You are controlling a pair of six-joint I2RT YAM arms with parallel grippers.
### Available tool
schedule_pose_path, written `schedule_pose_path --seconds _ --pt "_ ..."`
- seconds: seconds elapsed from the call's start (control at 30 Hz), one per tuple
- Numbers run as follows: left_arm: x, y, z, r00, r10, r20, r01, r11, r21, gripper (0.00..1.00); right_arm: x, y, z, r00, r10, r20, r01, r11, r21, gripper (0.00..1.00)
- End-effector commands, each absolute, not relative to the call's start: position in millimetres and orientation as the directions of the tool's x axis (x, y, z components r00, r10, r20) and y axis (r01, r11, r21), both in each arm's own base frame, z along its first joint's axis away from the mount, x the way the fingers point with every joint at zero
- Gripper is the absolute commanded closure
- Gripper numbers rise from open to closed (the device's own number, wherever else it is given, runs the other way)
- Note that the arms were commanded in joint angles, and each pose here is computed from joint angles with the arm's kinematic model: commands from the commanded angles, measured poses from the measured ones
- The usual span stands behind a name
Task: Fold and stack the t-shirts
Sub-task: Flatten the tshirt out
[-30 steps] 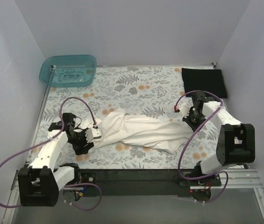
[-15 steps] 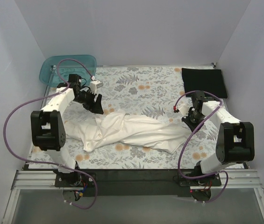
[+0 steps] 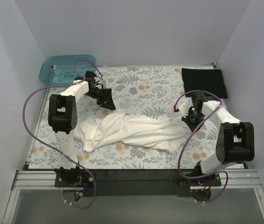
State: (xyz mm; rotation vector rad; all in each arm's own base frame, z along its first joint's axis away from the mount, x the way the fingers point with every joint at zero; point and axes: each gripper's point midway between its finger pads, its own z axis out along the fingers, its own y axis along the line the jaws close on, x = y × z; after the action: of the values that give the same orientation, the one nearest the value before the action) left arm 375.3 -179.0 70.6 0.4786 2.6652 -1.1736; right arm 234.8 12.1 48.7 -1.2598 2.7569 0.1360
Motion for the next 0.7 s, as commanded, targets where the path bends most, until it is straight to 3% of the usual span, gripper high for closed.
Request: schedule_pose_path --seconds 0.0,0.03,0.07,0.17,0.2,0.27,0.33,0.37,0.6,0.67 --pt "381 -191 102 -0.930 0.196 -0.311 0.366 0.580 -0.728 0.78 244 13 61 -0.652 -0.740 -0.161 -0.752 0.658 0.021 0.99" --pt "381 -191 104 -0.926 0.202 -0.318 0.375 0.579 -0.724 0.84 244 13 61 -0.652 -0.740 -0.162 -0.752 0.658 0.020 0.99" --pt "379 -193 111 -0.920 0.212 -0.329 0.390 0.571 -0.722 0.97 245 13 62 -0.651 -0.742 -0.163 -0.753 0.657 0.017 0.99" --pt "374 -186 112 -0.902 0.225 -0.369 0.424 0.629 -0.651 1.00 244 13 62 -0.651 -0.741 -0.164 -0.753 0.657 0.018 0.99" --pt "376 -181 109 -0.904 0.214 -0.370 0.413 0.661 -0.626 0.78 243 14 62 -0.651 -0.740 -0.169 -0.753 0.658 0.020 0.99" --pt "378 -170 97 -0.907 0.212 -0.365 0.396 0.722 -0.567 0.51 242 14 60 -0.653 -0.739 -0.166 -0.752 0.659 0.027 0.99" --pt "370 -172 82 -0.931 0.225 -0.287 0.356 0.729 -0.584 0.36 242 13 59 -0.653 -0.740 -0.160 -0.752 0.658 0.027 0.99" --pt "362 -174 74 -0.940 0.239 -0.244 0.339 0.729 -0.595 0.34 242 13 59 -0.652 -0.742 -0.158 -0.753 0.657 0.024 0.99" --pt "358 -188 61 -0.953 0.249 -0.174 0.303 0.730 -0.612 0.39 243 13 61 -0.654 -0.740 -0.160 -0.751 0.660 0.020 0.99" --pt "365 -193 72 -0.943 0.248 -0.221 0.332 0.712 -0.619 0.57 243 12 62 -0.652 -0.741 -0.160 -0.752 0.659 0.014 0.99"
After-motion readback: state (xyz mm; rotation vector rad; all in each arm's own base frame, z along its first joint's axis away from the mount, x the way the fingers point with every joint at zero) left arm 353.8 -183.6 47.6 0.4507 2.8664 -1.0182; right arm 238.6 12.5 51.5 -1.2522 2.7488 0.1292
